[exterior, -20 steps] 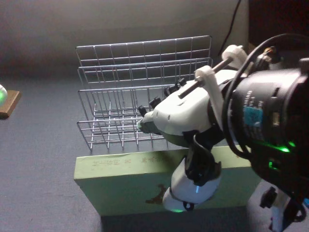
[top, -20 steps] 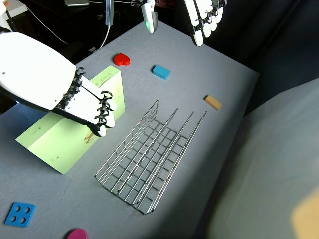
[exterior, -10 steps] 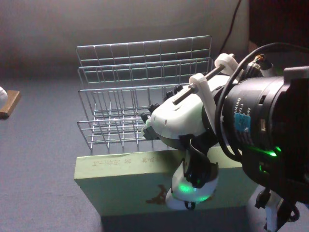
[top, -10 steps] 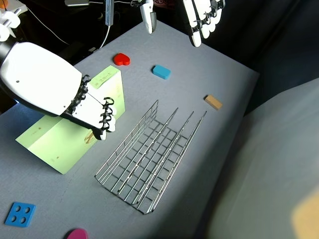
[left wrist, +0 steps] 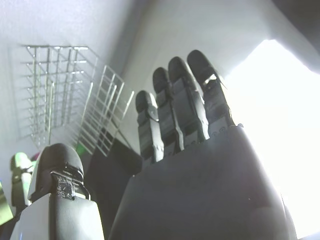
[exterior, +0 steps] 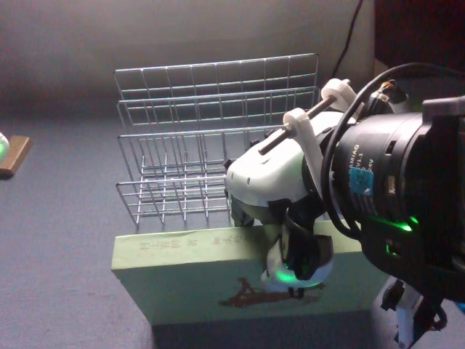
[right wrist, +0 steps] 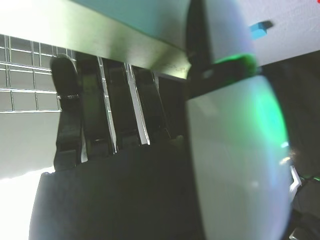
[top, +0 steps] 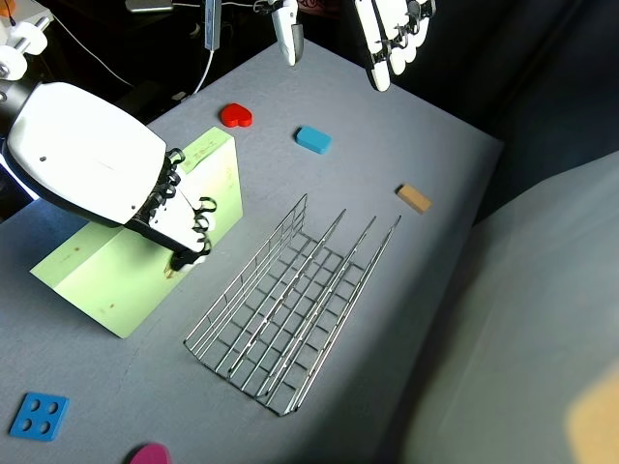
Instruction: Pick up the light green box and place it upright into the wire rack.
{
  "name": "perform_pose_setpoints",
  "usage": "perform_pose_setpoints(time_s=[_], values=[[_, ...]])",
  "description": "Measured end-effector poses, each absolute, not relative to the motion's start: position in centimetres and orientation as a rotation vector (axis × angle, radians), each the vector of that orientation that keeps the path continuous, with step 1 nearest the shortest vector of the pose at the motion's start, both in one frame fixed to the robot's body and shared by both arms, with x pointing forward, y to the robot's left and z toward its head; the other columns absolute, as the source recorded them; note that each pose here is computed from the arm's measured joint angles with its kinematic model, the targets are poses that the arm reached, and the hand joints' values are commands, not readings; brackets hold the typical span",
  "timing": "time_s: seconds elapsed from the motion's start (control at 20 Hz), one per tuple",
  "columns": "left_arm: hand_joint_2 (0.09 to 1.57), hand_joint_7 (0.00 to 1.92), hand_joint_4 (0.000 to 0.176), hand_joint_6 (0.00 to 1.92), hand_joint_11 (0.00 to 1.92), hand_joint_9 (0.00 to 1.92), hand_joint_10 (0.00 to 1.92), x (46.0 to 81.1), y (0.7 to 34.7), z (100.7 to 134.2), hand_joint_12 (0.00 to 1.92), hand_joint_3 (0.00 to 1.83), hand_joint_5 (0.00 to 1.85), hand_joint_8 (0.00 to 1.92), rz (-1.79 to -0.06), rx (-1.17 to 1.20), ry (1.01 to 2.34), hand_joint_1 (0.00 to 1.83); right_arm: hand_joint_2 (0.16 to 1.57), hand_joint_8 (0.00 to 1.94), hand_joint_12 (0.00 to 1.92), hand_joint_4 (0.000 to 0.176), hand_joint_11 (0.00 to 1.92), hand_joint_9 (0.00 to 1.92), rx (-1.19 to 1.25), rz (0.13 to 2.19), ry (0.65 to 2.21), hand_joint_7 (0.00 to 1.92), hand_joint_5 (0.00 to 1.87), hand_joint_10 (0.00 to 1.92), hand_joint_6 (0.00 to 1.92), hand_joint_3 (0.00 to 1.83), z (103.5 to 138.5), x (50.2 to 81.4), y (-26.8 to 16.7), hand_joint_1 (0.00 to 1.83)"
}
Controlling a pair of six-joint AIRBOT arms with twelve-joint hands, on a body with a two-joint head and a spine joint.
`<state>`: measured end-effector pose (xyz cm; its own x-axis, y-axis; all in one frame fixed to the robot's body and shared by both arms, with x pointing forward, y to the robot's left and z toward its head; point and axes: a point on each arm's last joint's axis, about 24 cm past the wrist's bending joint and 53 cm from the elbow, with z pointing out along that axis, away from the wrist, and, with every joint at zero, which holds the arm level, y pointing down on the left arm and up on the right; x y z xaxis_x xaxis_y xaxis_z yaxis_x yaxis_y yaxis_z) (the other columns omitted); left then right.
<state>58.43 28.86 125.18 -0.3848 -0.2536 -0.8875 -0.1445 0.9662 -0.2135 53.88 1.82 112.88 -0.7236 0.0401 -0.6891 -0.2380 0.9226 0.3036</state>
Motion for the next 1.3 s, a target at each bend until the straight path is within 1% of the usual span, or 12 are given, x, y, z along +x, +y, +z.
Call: perform_pose_setpoints(time_s=[0.05, 0.1, 0.15, 0.2, 0.35, 0.65, 0.7, 0.75, 0.8, 1.2, 1.25, 1.3], values=[[1.15, 0.34, 0.115, 0.00, 0.00, 0.31, 0.00, 58.4, 28.9, 125.2, 0.75, 0.01, 0.28, 0.00, -0.119, -0.286, 1.974, 0.28, 1.11, 0.04, 1.38, 0.000, 0.45, 0.89, -0.140, 0.486, 2.334, 0.93, 0.76, 0.14, 0.04, 0.00, 112.9, 53.9, 1.8, 1.05], [1.17, 0.34, 0.116, 0.00, 0.00, 0.31, 0.00, 58.4, 28.9, 125.1, 0.75, 0.02, 0.28, 0.00, -0.118, -0.287, 1.975, 0.29, 1.18, 0.75, 1.43, 0.000, 0.60, 0.99, -0.140, 0.485, 2.334, 1.05, 0.77, 0.38, 0.98, 0.00, 112.9, 53.9, 1.8, 1.20], [1.17, 0.34, 0.116, 0.00, 0.00, 0.31, 0.00, 58.4, 28.9, 125.1, 0.75, 0.02, 0.28, 0.00, -0.118, -0.287, 1.975, 0.29, 1.18, 1.03, 1.49, 0.000, 0.62, 0.91, -0.140, 0.486, 2.334, 1.00, 0.74, 0.68, 1.19, 0.00, 112.9, 53.9, 1.8, 1.21], [1.18, 0.35, 0.115, 0.01, 0.00, 0.31, 0.00, 58.4, 28.9, 125.1, 0.76, 0.01, 0.30, 0.00, -0.118, -0.287, 1.975, 0.29, 1.18, 1.04, 1.53, 0.000, 0.65, 0.81, -0.141, 0.486, 2.333, 0.98, 0.73, 1.28, 1.18, 0.00, 112.9, 53.9, 1.8, 1.33], [1.17, 0.35, 0.115, 0.00, 0.00, 0.31, 0.00, 58.4, 29.0, 125.0, 0.77, 0.00, 0.31, 0.00, -0.117, -0.293, 1.979, 0.30, 1.16, 1.26, 1.61, 0.000, 0.75, 0.81, -0.133, 0.490, 2.336, 0.94, 0.86, 1.28, 1.03, 0.00, 112.9, 53.9, 1.8, 1.22], [1.17, 0.35, 0.116, 0.00, 0.00, 0.31, 0.00, 58.3, 29.0, 124.9, 0.77, 0.00, 0.29, 0.00, -0.119, -0.296, 1.984, 0.30, 1.17, 1.20, 1.58, 0.000, 0.72, 0.80, -0.092, 0.509, 2.315, 0.96, 0.82, 1.22, 1.10, 0.00, 115.2, 54.2, 0.6, 1.22], [1.17, 0.35, 0.116, 0.00, 0.00, 0.31, 0.00, 58.3, 29.0, 124.9, 0.77, 0.00, 0.29, 0.00, -0.118, -0.296, 1.984, 0.30, 1.17, 1.20, 1.58, 0.000, 0.72, 0.80, -0.090, 0.509, 2.303, 0.96, 0.81, 1.22, 1.11, 0.00, 115.9, 54.2, 0.4, 1.22], [1.17, 0.35, 0.116, 0.00, 0.00, 0.31, 0.00, 58.3, 29.0, 124.9, 0.77, 0.00, 0.29, 0.00, -0.118, -0.296, 1.985, 0.30, 1.18, 1.16, 1.57, 0.000, 0.73, 0.77, -0.091, 0.508, 2.282, 0.93, 0.77, 1.44, 1.12, 0.00, 117.0, 54.4, 0.2, 1.33], [1.17, 0.35, 0.116, 0.00, 0.00, 0.31, 0.00, 58.3, 29.0, 124.9, 0.77, 0.00, 0.29, 0.00, -0.117, -0.296, 1.985, 0.30, 1.18, 1.16, 1.57, 0.000, 0.74, 0.77, -0.081, 0.517, 2.257, 0.92, 0.76, 1.48, 1.13, 0.00, 118.1, 54.7, 0.1, 1.35], [1.17, 0.36, 0.116, 0.00, 0.03, 0.33, 0.00, 58.2, 29.1, 124.7, 0.79, 0.00, 0.31, 0.00, -0.109, -0.302, 1.993, 0.31, 1.18, 1.14, 1.52, 0.000, 0.72, 0.78, -0.072, 0.507, 2.035, 0.91, 0.74, 1.47, 1.17, 0.00, 126.1, 57.7, -0.8, 1.35], [1.17, 0.36, 0.116, 0.00, 0.01, 0.33, 0.00, 58.2, 29.1, 124.7, 0.79, 0.00, 0.30, 0.00, -0.108, -0.303, 1.993, 0.31, 1.18, 1.19, 1.52, 0.000, 0.72, 0.79, -0.069, 0.511, 2.026, 0.93, 0.76, 1.26, 1.19, 0.00, 126.5, 57.9, -0.8, 1.23], [1.16, 0.36, 0.116, 0.00, 0.00, 0.33, 0.00, 58.2, 29.1, 124.7, 0.78, 0.00, 0.30, 0.00, -0.108, -0.303, 1.993, 0.32, 1.19, 1.20, 1.52, 0.000, 0.72, 0.81, -0.071, 0.506, 2.017, 0.94, 0.77, 1.18, 1.21, 0.00, 126.8, 58.2, -0.9, 1.21]])
